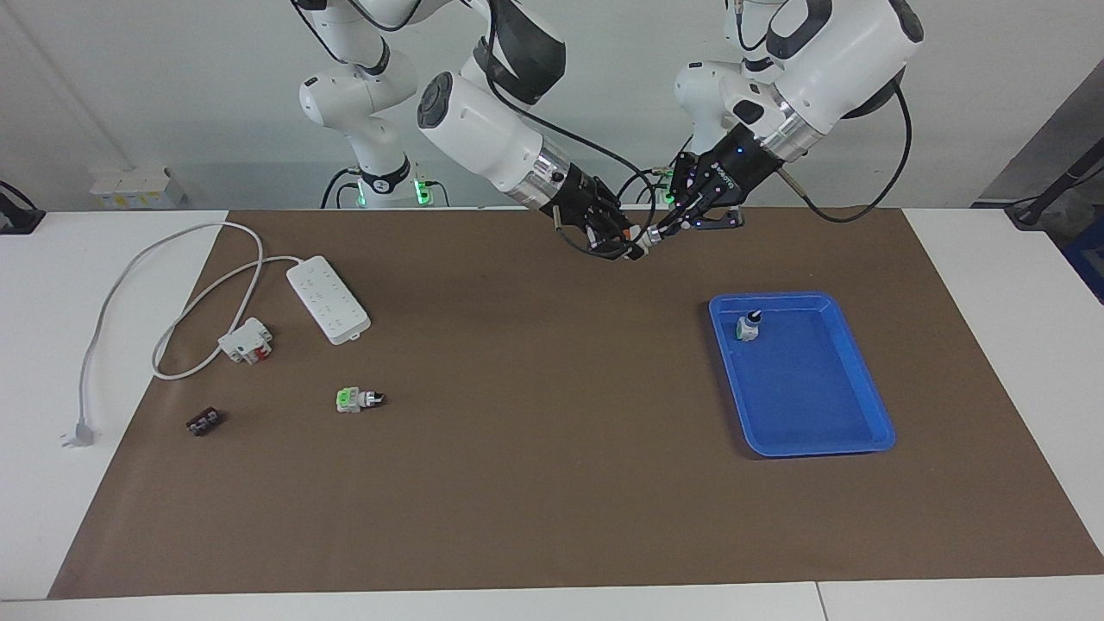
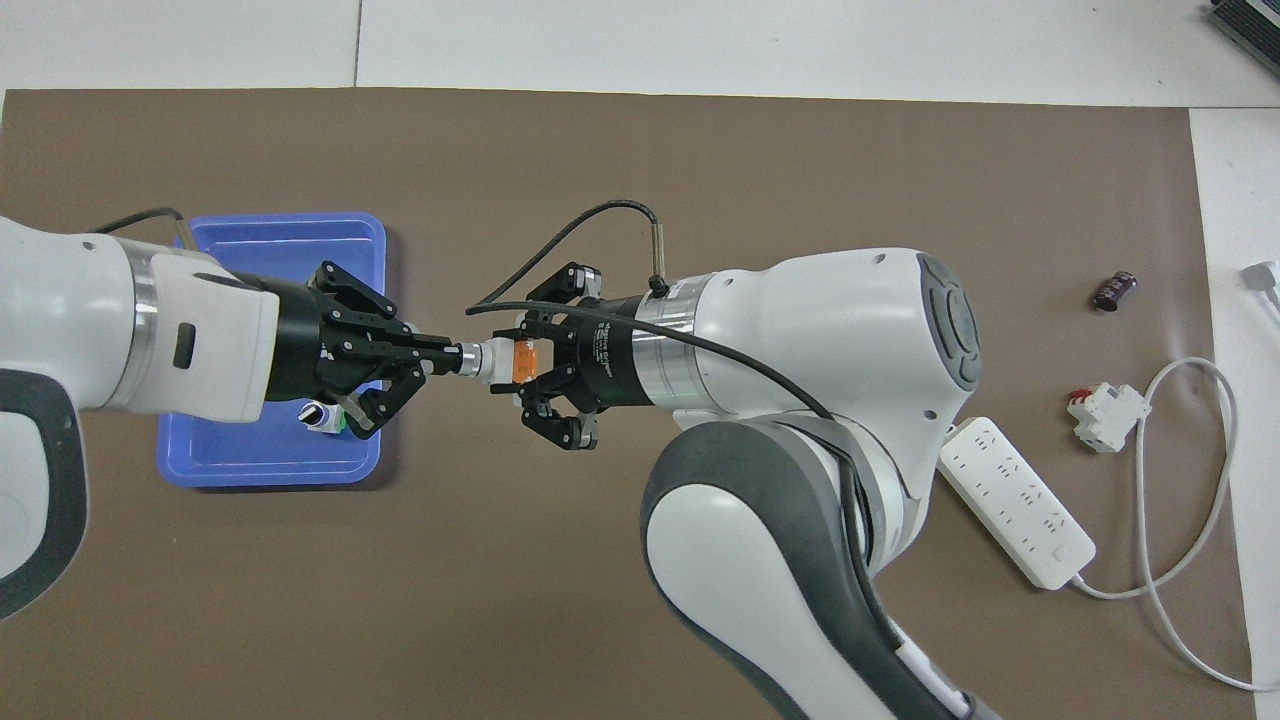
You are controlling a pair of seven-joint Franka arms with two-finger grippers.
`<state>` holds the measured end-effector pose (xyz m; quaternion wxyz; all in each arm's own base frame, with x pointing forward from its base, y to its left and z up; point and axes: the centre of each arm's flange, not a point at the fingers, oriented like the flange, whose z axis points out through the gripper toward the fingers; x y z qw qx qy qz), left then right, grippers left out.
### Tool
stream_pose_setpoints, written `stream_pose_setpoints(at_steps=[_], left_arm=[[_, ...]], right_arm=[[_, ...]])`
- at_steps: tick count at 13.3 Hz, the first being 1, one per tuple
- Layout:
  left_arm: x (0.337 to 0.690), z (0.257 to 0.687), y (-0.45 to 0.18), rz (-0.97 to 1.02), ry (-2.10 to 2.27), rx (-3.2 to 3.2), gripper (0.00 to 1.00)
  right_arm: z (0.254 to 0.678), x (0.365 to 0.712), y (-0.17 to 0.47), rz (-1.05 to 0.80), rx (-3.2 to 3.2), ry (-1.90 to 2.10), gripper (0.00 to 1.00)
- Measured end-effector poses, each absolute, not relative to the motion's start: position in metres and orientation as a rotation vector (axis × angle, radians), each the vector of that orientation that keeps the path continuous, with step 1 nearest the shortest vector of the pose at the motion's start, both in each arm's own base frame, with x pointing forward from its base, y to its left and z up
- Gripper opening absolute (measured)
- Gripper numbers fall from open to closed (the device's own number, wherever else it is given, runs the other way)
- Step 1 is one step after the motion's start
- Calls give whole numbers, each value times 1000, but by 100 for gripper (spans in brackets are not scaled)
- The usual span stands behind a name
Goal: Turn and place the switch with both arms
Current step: 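Grasp the switch with the left gripper and open the right gripper, then carry the switch over the tray while the right gripper withdraws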
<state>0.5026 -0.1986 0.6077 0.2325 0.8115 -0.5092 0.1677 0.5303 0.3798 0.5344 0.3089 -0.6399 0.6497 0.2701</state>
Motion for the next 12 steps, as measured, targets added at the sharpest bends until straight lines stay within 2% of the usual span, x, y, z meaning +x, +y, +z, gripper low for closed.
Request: stream_pose_setpoints(at_steps=[9, 11, 12], left_arm=[[502, 613, -198, 480, -1472, 2197, 9], [508, 611, -181, 472, -1489, 2243, 9], [511, 610, -171, 478, -1486, 2254, 9]], right_arm=[[538, 530, 380, 714, -1692, 1710, 41], [538, 534, 367, 731, -1725, 1724, 59], [541, 536, 356, 733, -1751, 1729, 74]])
